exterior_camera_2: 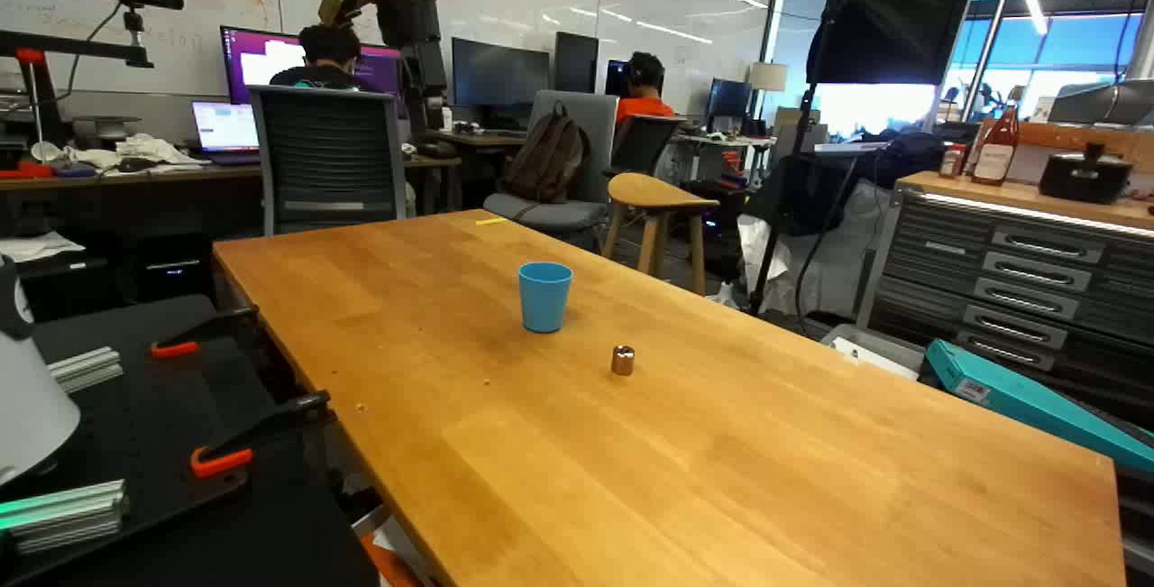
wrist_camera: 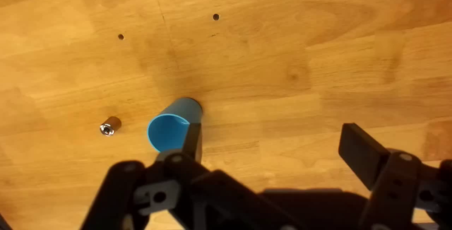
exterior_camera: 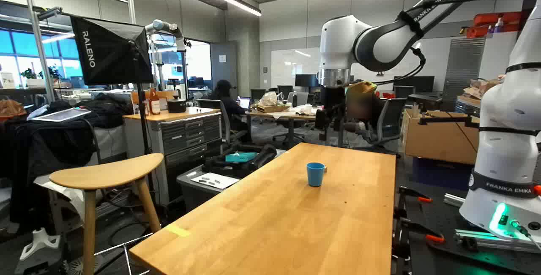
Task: Put the silver object in the blue cup
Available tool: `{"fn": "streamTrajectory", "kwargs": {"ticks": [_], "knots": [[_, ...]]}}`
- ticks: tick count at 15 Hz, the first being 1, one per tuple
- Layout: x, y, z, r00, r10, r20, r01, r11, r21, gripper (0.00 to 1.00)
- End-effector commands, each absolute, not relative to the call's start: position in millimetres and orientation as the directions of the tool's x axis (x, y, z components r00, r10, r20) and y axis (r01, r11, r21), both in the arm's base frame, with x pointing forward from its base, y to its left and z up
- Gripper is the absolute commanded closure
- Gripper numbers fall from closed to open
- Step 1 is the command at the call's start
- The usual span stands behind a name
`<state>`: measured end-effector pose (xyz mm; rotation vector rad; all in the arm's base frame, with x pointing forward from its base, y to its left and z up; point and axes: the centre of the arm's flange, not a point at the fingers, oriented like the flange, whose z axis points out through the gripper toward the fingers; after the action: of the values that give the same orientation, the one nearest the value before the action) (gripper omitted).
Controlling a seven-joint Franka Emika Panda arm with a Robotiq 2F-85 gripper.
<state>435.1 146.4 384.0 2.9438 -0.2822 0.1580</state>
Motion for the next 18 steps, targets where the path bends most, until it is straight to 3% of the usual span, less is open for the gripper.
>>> {"fn": "streamTrajectory", "kwargs": {"ticks": [1,7,13,18], "knots": [[436,147,385,0.976,-0.178,0.125,-0.198,-0.966,0.166,0.0],[448,139,391,0.973,-0.19,0.131,-0.208,-0.968,0.142,0.0],[534,-2,386,0.88,-0.468,0.081,-0.468,-0.883,-0.011,0.0],[578,-125,322,0.752,-0.656,0.059,-0.651,-0.754,-0.085,0.0]]}}
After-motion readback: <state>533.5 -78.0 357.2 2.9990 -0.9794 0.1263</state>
